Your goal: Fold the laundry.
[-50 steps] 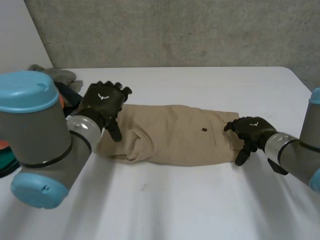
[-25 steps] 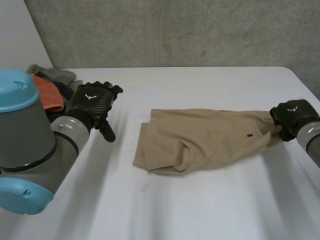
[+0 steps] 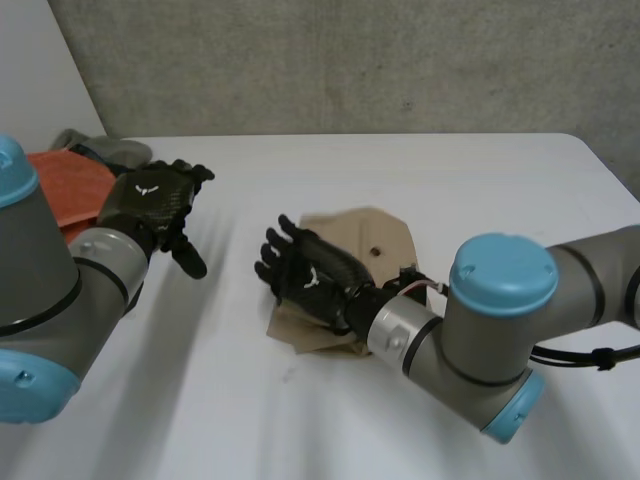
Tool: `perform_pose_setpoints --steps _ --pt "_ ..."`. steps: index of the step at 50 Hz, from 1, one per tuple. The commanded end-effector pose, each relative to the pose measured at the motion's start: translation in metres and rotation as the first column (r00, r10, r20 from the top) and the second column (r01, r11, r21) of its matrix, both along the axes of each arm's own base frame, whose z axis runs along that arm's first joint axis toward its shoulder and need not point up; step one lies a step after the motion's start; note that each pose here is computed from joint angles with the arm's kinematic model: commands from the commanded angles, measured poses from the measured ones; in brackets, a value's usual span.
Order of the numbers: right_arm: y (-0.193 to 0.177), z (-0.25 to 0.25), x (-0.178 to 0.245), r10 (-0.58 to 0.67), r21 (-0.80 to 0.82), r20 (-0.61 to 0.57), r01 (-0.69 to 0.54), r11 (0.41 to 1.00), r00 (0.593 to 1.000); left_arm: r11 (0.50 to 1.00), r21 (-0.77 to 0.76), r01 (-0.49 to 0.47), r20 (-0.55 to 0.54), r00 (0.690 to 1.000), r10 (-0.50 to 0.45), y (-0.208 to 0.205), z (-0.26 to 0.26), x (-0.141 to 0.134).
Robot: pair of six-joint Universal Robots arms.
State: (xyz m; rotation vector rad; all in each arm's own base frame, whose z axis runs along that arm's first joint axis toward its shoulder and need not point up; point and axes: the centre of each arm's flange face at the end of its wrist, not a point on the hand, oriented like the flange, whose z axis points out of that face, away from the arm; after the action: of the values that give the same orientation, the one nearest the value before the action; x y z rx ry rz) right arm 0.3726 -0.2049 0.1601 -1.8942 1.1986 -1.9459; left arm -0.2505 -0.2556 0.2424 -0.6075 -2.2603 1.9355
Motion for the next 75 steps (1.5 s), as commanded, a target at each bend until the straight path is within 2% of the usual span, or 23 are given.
perform_pose_setpoints --steps 1,4,7,8,12,15,18,21,26,30,35,41,44,50,52,55,58,60,64,67,68,72,75 --pt "-0.033 0.067 -0.032 -0.234 0.39 0.323 0.096 0.916 0.917 0.997 -0.075 0.02 -0.031 0.999 -0.022 -0.014 0.019 -0.015" --pt "-0.055 0.087 -0.058 -0.365 0.536 0.423 0.096 0.839 0.829 0.994 -0.1 0.051 -0.051 0.997 -0.056 -0.016 0.028 -0.027" --pt "-0.073 0.092 -0.077 -0.465 0.611 0.453 0.115 0.784 0.761 0.989 -0.108 0.103 -0.056 0.992 -0.11 -0.011 0.033 -0.042" --pt "-0.084 0.091 -0.089 -0.531 0.647 0.448 0.149 0.748 0.719 0.982 -0.104 0.159 -0.058 0.985 -0.165 -0.006 0.033 -0.054" --pt "-0.102 0.081 -0.113 -0.655 0.695 0.368 0.272 0.665 0.66 0.946 -0.067 0.318 -0.059 0.945 -0.321 0.009 0.023 -0.086" --pt "-0.11 0.066 -0.116 -0.691 0.716 0.291 0.328 0.616 0.662 0.908 -0.031 0.418 -0.053 0.906 -0.419 0.021 0.01 -0.111" --pt "-0.116 0.053 -0.115 -0.703 0.744 0.226 0.346 0.571 0.674 0.892 -0.001 0.452 -0.043 0.891 -0.452 0.022 -0.006 -0.129" --pt "-0.118 0.042 -0.11 -0.703 0.772 0.183 0.342 0.535 0.687 0.899 0.033 0.436 -0.027 0.9 -0.436 0.016 -0.018 -0.135" --pt "-0.115 0.019 -0.092 -0.662 0.823 0.099 0.314 0.474 0.743 0.934 0.156 0.32 0.039 0.943 -0.33 -0.007 -0.048 -0.125" --pt "-0.11 -0.001 -0.08 -0.634 0.837 0.035 0.324 0.441 0.773 0.929 0.251 0.271 0.081 0.951 -0.299 -0.015 -0.068 -0.115" --pt "-0.108 -0.023 -0.076 -0.617 0.813 -0.051 0.392 0.431 0.785 0.911 0.335 0.239 0.137 0.945 -0.298 -0.013 -0.088 -0.107" --pt "-0.108 -0.029 -0.082 -0.63 0.744 -0.122 0.491 0.453 0.767 0.902 0.375 0.213 0.2 0.932 -0.303 -0.011 -0.096 -0.1" --pt "-0.108 -0.02 -0.084 -0.641 0.728 -0.108 0.5 0.47 0.76 0.9 0.382 0.209 0.206 0.93 -0.304 -0.009 -0.09 -0.097" --pt "-0.098 0.015 -0.087 -0.65 0.69 -0.022 0.482 0.54 0.76 0.934 0.282 0.219 0.134 0.955 -0.264 -0.01 -0.041 -0.092" --pt "-0.097 0.026 -0.091 -0.667 0.666 0.024 0.486 0.566 0.745 0.945 0.241 0.222 0.101 0.963 -0.252 -0.011 -0.025 -0.089" --pt "-0.096 0.043 -0.103 -0.72 0.609 0.112 0.525 0.594 0.685 0.963 0.153 0.223 0.026 0.973 -0.229 -0.01 0.007 -0.082" --pt "-0.092 0.049 -0.117 -0.768 0.581 0.165 0.568 0.583 0.619 0.965 0.082 0.25 -0.064 0.967 -0.246 -0.004 0.036 -0.076" --pt "-0.089 0.047 -0.123 -0.785 0.579 0.171 0.584 0.569 0.596 0.955 0.063 0.288 -0.106 0.954 -0.281 0.003 0.046 -0.074" --pt "-0.073 0.032 -0.131 -0.803 0.635 0.125 0.574 0.517 0.583 0.9 0.029 0.435 -0.185 0.887 -0.423 0.025 0.065 -0.073" --pt "-0.061 0.018 -0.132 -0.802 0.713 0.076 0.53 0.459 0.593 0.837 0.024 0.547 -0.225 0.818 -0.529 0.046 0.074 -0.07" --pt "-0.057 0.012 -0.132 -0.798 0.752 0.062 0.498 0.433 0.6 0.803 0.025 0.595 -0.241 0.783 -0.573 0.058 0.077 -0.068" --pt "-0.049 -0.001 -0.127 -0.775 0.832 0.046 0.405 0.379 0.631 0.732 0.019 0.681 -0.267 0.709 -0.653 0.079 0.081 -0.065" --pt "-0.048 -0.009 -0.124 -0.765 0.855 0.047 0.37 0.363 0.643 0.701 0.026 0.712 -0.28 0.679 -0.679 0.09 0.08 -0.064"
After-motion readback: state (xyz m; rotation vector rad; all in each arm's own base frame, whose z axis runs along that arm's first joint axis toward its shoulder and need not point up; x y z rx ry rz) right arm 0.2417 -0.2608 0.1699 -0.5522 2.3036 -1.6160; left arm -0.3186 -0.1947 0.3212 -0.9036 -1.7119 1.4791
